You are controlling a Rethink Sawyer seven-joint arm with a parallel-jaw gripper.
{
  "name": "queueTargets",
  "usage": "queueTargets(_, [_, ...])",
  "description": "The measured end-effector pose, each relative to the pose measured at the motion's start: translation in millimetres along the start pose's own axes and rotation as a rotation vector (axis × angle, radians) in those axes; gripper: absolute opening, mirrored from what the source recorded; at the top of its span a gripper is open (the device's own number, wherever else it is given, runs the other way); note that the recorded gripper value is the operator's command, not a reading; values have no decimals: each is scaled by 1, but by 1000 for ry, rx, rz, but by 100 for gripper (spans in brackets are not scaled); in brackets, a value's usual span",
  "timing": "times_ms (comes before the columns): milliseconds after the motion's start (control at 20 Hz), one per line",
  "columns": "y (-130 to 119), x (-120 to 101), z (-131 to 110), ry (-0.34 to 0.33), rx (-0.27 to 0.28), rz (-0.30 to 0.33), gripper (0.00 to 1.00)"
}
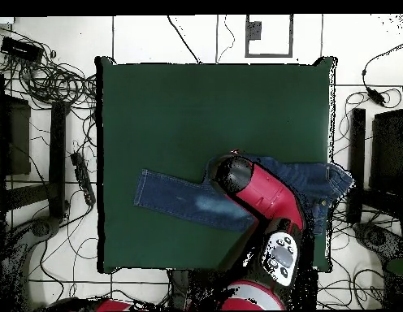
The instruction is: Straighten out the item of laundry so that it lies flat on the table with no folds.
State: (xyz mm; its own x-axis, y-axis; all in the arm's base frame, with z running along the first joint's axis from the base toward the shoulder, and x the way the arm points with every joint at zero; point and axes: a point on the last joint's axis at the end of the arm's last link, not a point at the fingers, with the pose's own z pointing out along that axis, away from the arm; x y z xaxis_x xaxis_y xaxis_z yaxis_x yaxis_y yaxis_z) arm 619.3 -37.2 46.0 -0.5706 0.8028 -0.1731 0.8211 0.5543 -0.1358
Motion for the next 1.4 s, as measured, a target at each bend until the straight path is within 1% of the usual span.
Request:
queueTargets(300, [5,-3,3,-2,-5,6,100])
queueTargets(550, [16,-4,9,5,-16,17,100])
queueTargets(750, [35,-3,11,8,-34,33,100])
queueTargets(950, [54,5,12,17,-45,35,100])
queueTargets(1000, [61,11,11,28,-45,34,100])
queueTargets(1100, [66,17,10,44,-44,33,100])
queueTargets(1200, [72,28,6,92,-44,31,100])
queueTargets(1300, [74,32,5,109,-44,30,100])
queueTargets(1400, [78,38,1,144,-48,28,100])
